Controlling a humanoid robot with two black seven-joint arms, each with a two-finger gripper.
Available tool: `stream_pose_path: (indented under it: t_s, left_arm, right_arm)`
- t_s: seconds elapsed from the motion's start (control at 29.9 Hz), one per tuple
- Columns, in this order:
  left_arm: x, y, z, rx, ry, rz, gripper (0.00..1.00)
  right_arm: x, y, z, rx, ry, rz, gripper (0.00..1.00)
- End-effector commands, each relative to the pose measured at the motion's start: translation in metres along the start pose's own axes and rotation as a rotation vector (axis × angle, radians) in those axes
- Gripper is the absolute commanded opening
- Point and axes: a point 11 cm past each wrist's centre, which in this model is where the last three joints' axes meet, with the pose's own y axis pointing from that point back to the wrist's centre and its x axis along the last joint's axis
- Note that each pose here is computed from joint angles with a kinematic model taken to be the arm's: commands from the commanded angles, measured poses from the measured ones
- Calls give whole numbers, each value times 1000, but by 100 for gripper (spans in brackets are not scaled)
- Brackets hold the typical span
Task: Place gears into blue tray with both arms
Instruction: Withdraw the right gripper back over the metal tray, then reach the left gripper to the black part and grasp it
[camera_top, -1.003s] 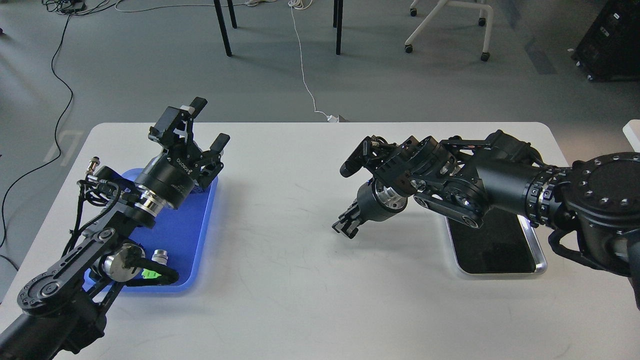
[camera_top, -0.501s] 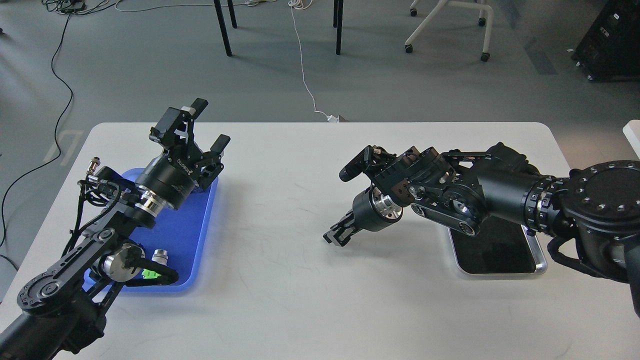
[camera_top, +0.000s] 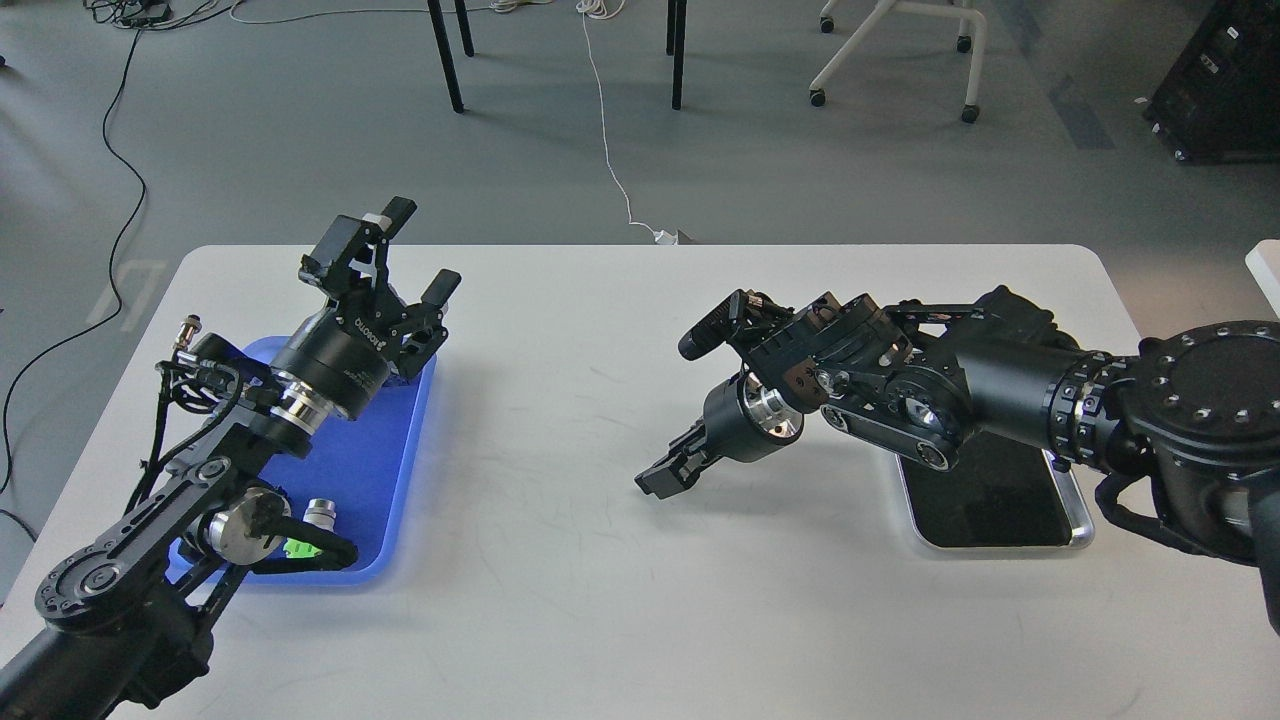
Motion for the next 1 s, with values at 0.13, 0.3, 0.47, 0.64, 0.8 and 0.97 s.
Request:
stream_pose_path:
  t_s: [0.13, 0.3, 0.47, 0.64, 0.8, 0.97]
  left_arm:
    - [3, 1, 1, -4, -10, 13, 98]
    - [6, 3, 2, 3, -22, 12, 98]
    - [5, 4, 1, 14, -33, -4, 98]
    - [-9, 2, -4, 32, -123, -77, 98]
    - [-40, -2, -16, 52, -367, -268, 98]
    - [-81, -12, -37, 128, -672, -553, 98]
  right_arm:
    - [28, 23, 2, 112, -233, 196, 94]
    - [22, 50, 31, 188, -473, 381, 95]
    - [-10, 85, 72, 327, -851, 657, 95]
    - [-48, 111, 102, 488, -1193, 919, 95]
    - [-91, 124, 126, 621, -1480, 1155, 96]
    - [-131, 136, 143, 711, -1672, 1356, 97]
